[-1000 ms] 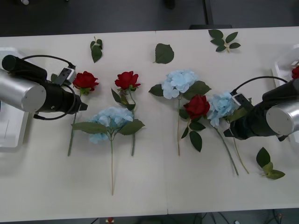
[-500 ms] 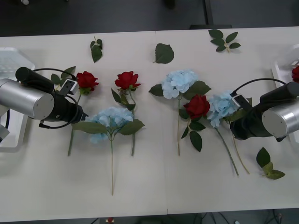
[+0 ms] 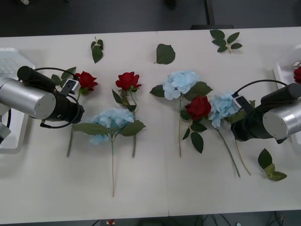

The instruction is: Place the red flowers into the right box and the blue flowers into the left box. If a person shows an open palm, hand one flower to the person first, then continue sorting.

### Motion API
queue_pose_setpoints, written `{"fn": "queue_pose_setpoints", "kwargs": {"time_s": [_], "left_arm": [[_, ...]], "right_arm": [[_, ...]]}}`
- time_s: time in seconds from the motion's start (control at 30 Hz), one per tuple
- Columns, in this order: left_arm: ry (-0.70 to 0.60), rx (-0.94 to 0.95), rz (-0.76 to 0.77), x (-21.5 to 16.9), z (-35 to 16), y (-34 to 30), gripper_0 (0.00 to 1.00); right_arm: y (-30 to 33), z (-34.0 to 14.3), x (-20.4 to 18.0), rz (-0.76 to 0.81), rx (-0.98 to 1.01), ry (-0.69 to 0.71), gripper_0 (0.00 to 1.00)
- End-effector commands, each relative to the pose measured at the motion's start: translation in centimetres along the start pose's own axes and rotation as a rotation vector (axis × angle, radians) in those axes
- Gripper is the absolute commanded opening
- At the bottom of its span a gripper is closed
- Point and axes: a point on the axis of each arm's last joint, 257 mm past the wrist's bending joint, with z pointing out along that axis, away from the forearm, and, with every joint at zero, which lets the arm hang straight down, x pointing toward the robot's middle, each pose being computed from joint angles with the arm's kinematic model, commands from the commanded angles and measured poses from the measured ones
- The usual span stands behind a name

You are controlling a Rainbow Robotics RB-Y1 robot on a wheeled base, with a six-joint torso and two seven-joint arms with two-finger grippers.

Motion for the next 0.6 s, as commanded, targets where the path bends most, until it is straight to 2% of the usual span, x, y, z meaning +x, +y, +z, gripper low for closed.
{"fn": "queue_pose_setpoints", "kwargs": {"time_s": [0.03,0.1,0.17,0.33,0.47,0.6], "left_arm": [[-0.05,0.011,-0.024,-3.0,-0.6,-1.1,0.0],[-0.05,0.01,-0.024,-3.1,-0.7,-1.0,0.0],[-0.055,0.004,-0.019,-3.3,-0.9,-0.7,0.0],[-0.086,-0.016,0.001,-4.5,-2.7,1.0,0.0],[-0.137,0.0,-0.009,-6.7,-6.9,2.7,0.0],[-0.176,0.052,-0.02,-9.0,-12.3,3.1,0.0]], "right_arm": [[-0.1,-0.3,-0.4,0.028,-0.01,-0.014,0.76],[-0.5,-0.7,-0.7,0.025,-0.008,-0.024,0.86],[-1.1,-1.4,-0.9,0.012,-0.005,-0.025,0.91],[-2.6,-3.8,-1.2,0.009,-0.056,-0.014,0.93],[-3.4,-6.3,-1.1,-0.003,-0.116,0.002,0.93],[-2.2,-6.7,-0.1,-0.004,-0.173,0.034,0.97]]}}
